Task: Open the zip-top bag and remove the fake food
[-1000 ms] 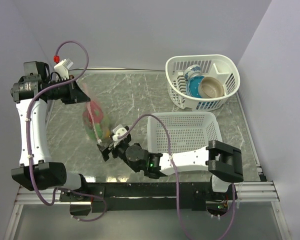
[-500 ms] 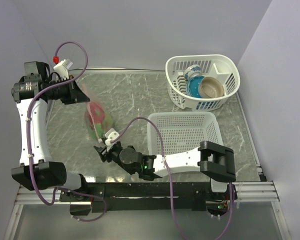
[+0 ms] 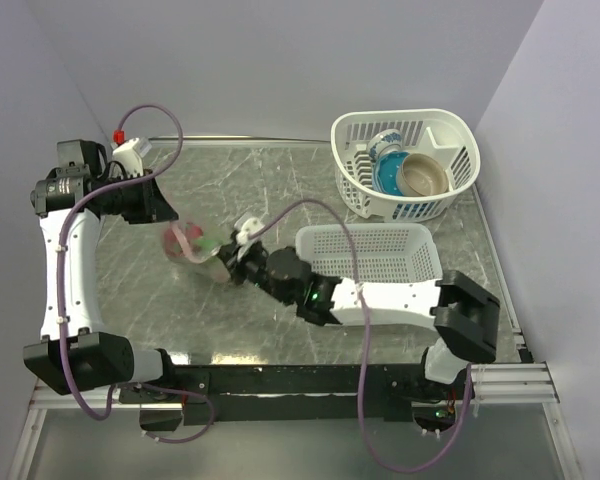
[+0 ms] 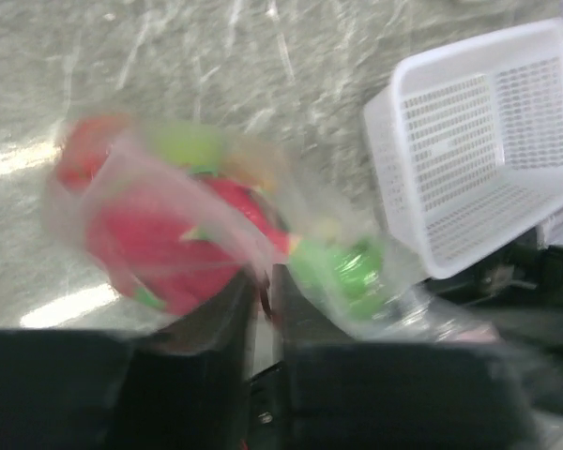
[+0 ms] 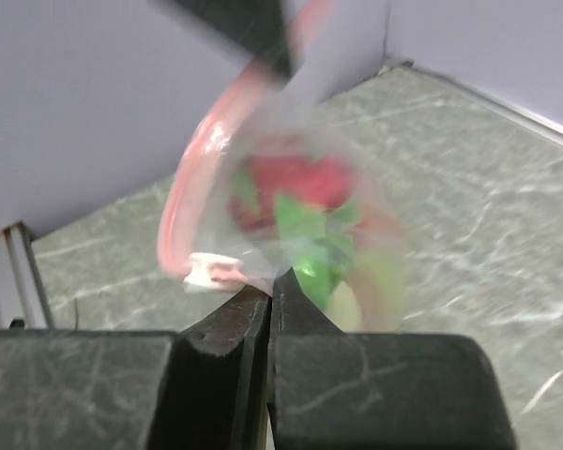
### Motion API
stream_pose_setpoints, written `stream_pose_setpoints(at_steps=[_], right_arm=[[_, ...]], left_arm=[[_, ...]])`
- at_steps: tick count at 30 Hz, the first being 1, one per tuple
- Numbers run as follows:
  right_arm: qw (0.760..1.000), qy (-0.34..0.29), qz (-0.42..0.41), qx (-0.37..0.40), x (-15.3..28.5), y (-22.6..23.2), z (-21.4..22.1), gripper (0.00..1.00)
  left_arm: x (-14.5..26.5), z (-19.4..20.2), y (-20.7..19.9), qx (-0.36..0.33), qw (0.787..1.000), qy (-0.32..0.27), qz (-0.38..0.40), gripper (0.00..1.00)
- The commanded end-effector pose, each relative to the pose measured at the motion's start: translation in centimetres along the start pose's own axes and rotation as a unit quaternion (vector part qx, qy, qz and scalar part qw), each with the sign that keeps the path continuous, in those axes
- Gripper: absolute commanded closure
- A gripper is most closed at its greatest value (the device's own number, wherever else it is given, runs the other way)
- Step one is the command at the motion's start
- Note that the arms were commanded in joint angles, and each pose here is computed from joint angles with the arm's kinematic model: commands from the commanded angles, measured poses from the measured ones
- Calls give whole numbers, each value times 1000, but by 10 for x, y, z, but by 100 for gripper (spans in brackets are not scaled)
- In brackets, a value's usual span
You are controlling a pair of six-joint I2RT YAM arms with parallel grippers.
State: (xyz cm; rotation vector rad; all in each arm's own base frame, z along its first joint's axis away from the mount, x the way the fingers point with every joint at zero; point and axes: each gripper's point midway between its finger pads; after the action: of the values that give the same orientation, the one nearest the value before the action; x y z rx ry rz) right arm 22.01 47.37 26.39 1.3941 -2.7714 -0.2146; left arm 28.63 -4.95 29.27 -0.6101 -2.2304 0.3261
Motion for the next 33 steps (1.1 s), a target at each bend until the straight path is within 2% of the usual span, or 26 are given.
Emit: stream_pose_setpoints(at_steps=[1,4,6,9,11,14,16,18,20,23,28,31,32,33], right_arm=[[997,-57,-59,-12,3,-11,-76,100],[995,-34,-95,-6,-3,-10,-77,100],[993,-3,-121,-1,-5,-4,-63,100],[991,18,-136,-3,-8,2,-54,100],[990,24,-136,-10,-11,3,-50,100],[991,25,-133,-18,-14,3,-51,100],[992,22,-122,-25,-18,1,-57,100],[994,12,-107,-28,-22,-3,-65,100],[996,3,-89,-33,-26,-9,-71,100],[997,-15,-61,-41,-35,-18,-83,100],[993,-65,58,-75,-51,-54,-120,100],[992,-72,69,-83,-59,-48,-135,100],[992,-65,69,-80,-64,-44,-130,100],[991,-75,70,-82,-66,-40,-145,100]], left_arm=[[11,-1,13,-46,998,-12,-52,39],[27,-22,11,-78,993,-39,-75,7],[46,-42,-7,-115,989,-66,-67,1],[63,-60,-42,-165,982,-90,-3,1],[64,-50,-67,-166,981,-81,65,1],[56,-20,-103,-215,966,-60,134,3],[56,-3,-115,-240,957,-53,153,5],[43,20,-116,-239,955,-22,175,8],[34,42,-114,-246,952,-1,185,9],[35,51,-112,-251,953,2,171,12],[51,26,-115,-269,954,-68,116,19],[60,19,-117,-284,947,-114,93,20],[55,23,-111,-283,949,-111,83,20],[54,23,-109,-285,948,-117,77,21]])
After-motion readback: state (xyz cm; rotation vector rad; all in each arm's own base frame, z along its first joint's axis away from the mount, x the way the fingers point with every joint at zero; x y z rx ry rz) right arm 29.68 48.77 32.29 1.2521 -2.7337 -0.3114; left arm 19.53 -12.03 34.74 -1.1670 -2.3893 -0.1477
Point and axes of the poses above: each gripper's point midway between its finger pads, its own x axis back along the fingers, its own y axis along the line the jaws close on, z = x × y, and after that the axes turned 4 degrees about -x, right-handed
